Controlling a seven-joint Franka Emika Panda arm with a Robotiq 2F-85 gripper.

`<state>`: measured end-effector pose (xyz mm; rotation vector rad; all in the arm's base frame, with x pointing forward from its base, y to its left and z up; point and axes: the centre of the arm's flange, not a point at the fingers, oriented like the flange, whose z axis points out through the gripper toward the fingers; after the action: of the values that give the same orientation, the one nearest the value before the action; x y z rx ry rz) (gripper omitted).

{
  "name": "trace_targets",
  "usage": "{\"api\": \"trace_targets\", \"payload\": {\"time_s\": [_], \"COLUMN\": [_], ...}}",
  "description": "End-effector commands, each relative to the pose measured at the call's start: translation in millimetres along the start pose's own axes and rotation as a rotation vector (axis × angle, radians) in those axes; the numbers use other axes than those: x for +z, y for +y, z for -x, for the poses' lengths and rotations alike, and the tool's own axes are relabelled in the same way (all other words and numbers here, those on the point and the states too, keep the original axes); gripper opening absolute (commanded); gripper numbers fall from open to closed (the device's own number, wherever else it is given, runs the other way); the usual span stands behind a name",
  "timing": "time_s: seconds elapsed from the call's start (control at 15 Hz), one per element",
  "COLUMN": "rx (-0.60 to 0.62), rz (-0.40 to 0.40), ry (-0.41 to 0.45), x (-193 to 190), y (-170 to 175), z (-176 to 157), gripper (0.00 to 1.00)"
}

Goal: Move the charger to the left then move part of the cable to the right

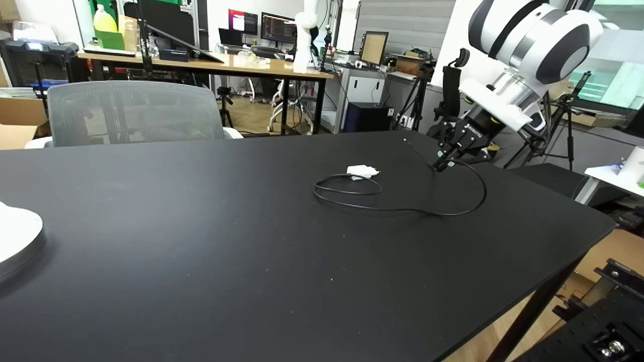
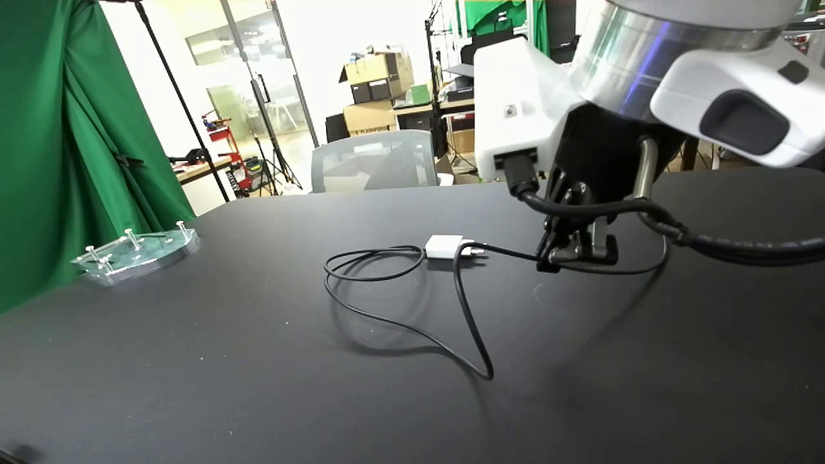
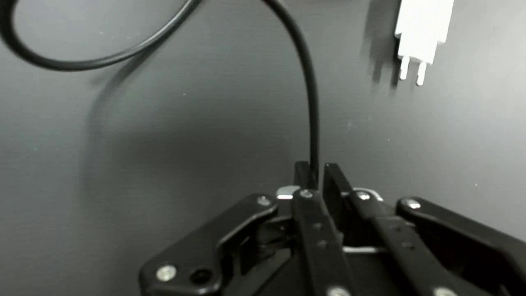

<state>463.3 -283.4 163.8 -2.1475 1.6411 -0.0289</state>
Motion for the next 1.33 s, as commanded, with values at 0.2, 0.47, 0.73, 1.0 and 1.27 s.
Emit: {"api": "trace_targets", "payload": {"time_s": [0.2, 0.47, 0.73, 1.0, 1.27], "rx": [0.067, -0.074, -0.302, -0.563, -0.784], "rz": [-0.040, 0.038, 0.213, 0.369, 0.491], "ry": [0.005, 0.091, 0.128, 0.070, 0.003], "x": [11.4, -13.3, -35.2, -43.5, -50.6], "y": [-29.4, -42.8, -63.2, -80.1, -96.8], "z": [-7.0, 20.6, 54.7, 100.1, 130.6], "gripper": [0.66, 0.92, 1.00, 1.00, 1.00]}}
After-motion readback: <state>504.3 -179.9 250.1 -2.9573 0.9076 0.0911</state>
